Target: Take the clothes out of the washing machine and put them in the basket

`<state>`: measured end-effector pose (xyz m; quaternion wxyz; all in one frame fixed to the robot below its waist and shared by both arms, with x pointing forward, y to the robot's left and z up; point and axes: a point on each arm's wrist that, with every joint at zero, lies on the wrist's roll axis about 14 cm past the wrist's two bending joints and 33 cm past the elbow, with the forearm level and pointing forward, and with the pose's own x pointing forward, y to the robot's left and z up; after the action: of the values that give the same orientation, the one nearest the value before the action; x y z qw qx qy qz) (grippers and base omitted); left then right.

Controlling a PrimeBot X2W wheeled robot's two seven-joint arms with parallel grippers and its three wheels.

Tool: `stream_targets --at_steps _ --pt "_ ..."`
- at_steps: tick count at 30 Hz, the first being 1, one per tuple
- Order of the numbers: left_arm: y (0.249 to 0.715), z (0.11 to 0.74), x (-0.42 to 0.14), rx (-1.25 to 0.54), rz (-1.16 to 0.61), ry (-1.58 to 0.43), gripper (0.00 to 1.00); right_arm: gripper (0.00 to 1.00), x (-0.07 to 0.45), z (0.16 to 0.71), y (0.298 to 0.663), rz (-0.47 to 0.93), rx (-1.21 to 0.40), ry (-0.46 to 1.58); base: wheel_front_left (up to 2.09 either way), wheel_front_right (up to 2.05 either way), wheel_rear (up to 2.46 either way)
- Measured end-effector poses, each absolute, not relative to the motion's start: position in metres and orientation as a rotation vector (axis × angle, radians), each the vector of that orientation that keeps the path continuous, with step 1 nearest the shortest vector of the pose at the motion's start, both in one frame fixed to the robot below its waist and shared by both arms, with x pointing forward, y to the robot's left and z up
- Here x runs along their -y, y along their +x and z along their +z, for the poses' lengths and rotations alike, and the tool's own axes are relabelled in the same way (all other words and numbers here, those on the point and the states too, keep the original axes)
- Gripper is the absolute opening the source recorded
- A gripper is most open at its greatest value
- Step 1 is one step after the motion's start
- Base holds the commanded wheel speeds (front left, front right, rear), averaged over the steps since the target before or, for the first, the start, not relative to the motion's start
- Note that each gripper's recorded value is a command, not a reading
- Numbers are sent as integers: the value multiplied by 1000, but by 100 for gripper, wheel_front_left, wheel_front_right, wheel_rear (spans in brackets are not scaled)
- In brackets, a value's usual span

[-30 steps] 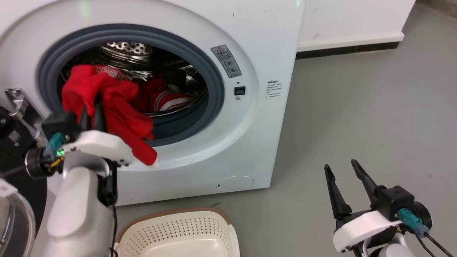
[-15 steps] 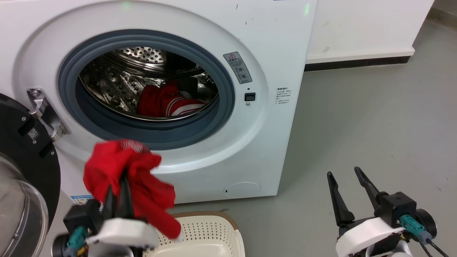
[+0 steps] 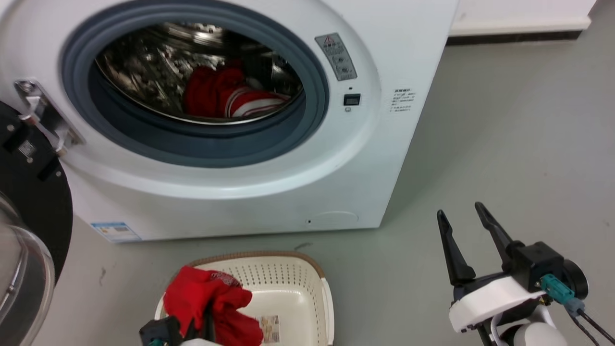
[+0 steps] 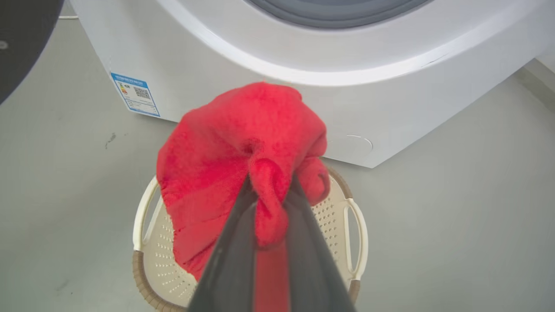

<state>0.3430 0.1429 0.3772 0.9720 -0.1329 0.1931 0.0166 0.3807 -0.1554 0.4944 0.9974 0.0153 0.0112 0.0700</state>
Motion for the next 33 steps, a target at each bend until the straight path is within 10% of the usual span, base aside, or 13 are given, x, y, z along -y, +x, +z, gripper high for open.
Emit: stream_targets --at_steps 33 --pt "395 144 -101 -1070 18 -191 0 100 158 344 473 167 -272 31 0 0 0"
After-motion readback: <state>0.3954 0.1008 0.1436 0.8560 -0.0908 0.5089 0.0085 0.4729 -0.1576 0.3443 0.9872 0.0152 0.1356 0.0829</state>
